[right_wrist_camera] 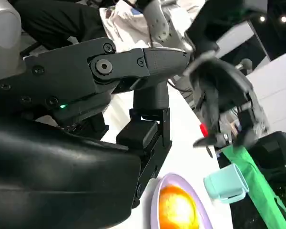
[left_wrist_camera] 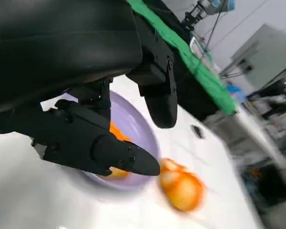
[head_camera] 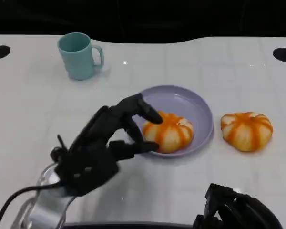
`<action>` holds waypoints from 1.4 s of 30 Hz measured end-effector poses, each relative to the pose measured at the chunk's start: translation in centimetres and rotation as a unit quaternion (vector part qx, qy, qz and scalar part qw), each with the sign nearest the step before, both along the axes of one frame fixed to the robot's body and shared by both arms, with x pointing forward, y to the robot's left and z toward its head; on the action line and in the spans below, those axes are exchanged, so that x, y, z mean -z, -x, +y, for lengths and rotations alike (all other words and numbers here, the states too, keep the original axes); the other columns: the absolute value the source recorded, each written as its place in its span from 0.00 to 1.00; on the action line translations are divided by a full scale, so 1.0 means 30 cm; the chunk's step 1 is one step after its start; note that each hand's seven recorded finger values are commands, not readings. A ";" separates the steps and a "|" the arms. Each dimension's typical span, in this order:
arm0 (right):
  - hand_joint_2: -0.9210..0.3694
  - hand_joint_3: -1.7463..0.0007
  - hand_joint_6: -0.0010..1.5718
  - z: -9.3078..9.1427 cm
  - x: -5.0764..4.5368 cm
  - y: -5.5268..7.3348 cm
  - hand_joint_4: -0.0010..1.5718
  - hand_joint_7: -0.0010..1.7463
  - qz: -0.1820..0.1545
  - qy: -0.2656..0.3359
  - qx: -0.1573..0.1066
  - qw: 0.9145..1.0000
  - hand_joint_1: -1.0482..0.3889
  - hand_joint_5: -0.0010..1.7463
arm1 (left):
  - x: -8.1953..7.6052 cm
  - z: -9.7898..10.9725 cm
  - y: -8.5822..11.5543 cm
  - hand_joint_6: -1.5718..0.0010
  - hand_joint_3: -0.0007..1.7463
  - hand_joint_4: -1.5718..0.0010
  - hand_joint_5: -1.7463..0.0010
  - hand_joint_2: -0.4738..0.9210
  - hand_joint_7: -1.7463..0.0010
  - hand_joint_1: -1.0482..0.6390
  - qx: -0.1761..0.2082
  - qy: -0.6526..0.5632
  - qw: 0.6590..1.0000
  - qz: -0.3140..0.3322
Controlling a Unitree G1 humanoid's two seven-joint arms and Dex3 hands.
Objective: Grasp the bread from the table and place it into the plate.
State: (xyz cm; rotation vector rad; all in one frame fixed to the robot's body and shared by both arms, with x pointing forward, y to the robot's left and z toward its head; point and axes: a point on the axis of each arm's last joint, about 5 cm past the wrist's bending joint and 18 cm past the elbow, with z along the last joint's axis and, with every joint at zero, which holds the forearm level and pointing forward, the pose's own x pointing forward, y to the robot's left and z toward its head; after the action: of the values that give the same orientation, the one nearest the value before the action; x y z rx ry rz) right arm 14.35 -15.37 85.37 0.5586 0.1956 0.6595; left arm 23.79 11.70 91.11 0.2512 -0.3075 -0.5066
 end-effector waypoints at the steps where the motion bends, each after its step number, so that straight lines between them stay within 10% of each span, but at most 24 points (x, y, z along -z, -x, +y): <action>1: 0.00 0.87 0.48 0.000 -0.002 0.001 0.54 0.77 -0.001 0.000 0.000 1.000 0.23 0.91 | 0.007 0.008 0.015 0.74 0.03 0.59 0.00 1.00 0.00 0.44 0.005 0.030 0.999 0.013; 15: 0.00 0.86 0.48 0.002 -0.017 0.010 0.55 0.77 0.000 0.001 -0.003 1.000 0.24 0.91 | 0.116 0.093 0.239 0.68 0.06 0.55 0.00 0.98 0.00 0.47 0.004 0.271 0.944 0.191; 37: 0.00 0.86 0.47 -0.016 -0.022 0.000 0.54 0.79 -0.006 0.001 0.000 1.000 0.23 0.93 | 0.159 0.119 0.281 0.69 0.11 0.56 0.00 0.92 0.00 0.45 0.070 0.296 0.918 0.255; 42: 0.00 0.85 0.48 -0.019 -0.024 -0.004 0.54 0.78 -0.012 0.002 0.003 1.000 0.23 0.92 | 0.166 0.117 0.284 0.69 0.46 0.55 0.00 0.70 0.00 0.45 0.070 0.295 0.915 0.266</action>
State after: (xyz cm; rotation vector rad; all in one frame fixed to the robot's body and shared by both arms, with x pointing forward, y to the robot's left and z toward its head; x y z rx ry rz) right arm 14.47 -15.94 86.08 0.5479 0.1730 0.6588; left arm 15.26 15.21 86.14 -0.4997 0.0662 -0.5784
